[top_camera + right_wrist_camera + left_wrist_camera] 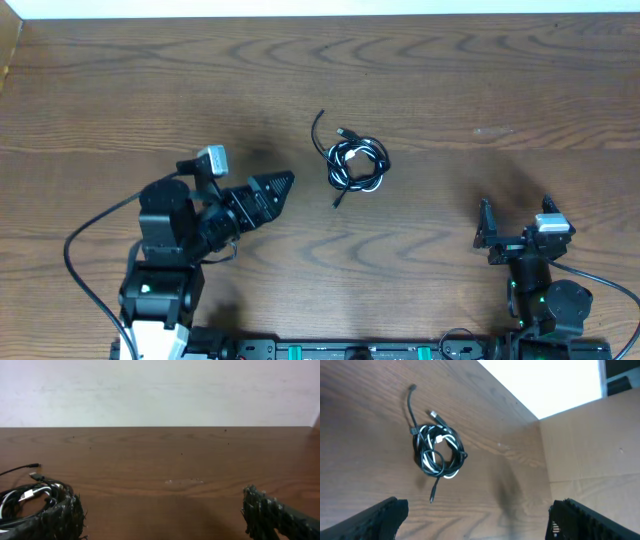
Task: Untangle cables
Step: 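Move the left gripper forward over the black and white cable bundle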
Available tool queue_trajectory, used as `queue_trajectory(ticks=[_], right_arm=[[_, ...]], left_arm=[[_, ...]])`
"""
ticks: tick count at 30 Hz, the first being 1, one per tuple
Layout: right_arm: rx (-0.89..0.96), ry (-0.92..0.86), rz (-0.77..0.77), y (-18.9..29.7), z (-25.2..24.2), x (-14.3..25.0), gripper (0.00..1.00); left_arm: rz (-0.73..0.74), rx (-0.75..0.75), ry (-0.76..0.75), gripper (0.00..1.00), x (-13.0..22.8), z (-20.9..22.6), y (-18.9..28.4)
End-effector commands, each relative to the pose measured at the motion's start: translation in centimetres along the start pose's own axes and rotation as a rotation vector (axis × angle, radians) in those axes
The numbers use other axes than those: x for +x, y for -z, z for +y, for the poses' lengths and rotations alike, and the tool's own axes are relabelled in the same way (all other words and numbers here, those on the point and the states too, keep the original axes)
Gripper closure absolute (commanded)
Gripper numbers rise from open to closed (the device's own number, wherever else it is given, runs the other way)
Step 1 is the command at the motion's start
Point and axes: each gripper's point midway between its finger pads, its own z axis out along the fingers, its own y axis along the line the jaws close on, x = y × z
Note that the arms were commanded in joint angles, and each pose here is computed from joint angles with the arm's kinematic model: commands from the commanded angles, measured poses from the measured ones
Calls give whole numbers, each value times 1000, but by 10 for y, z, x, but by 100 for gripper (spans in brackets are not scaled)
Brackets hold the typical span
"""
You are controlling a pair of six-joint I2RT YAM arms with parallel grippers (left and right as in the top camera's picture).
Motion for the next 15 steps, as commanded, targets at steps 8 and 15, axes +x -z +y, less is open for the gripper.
queue_trajectory(ticks=[8,15], right_arm=[[13,11,1,0,-3,1,1],[13,11,1,0,-3,1,1]], left_arm=[[15,-266,-79,0,-24,-11,3],[68,-480,-179,0,-22,-16,-8]])
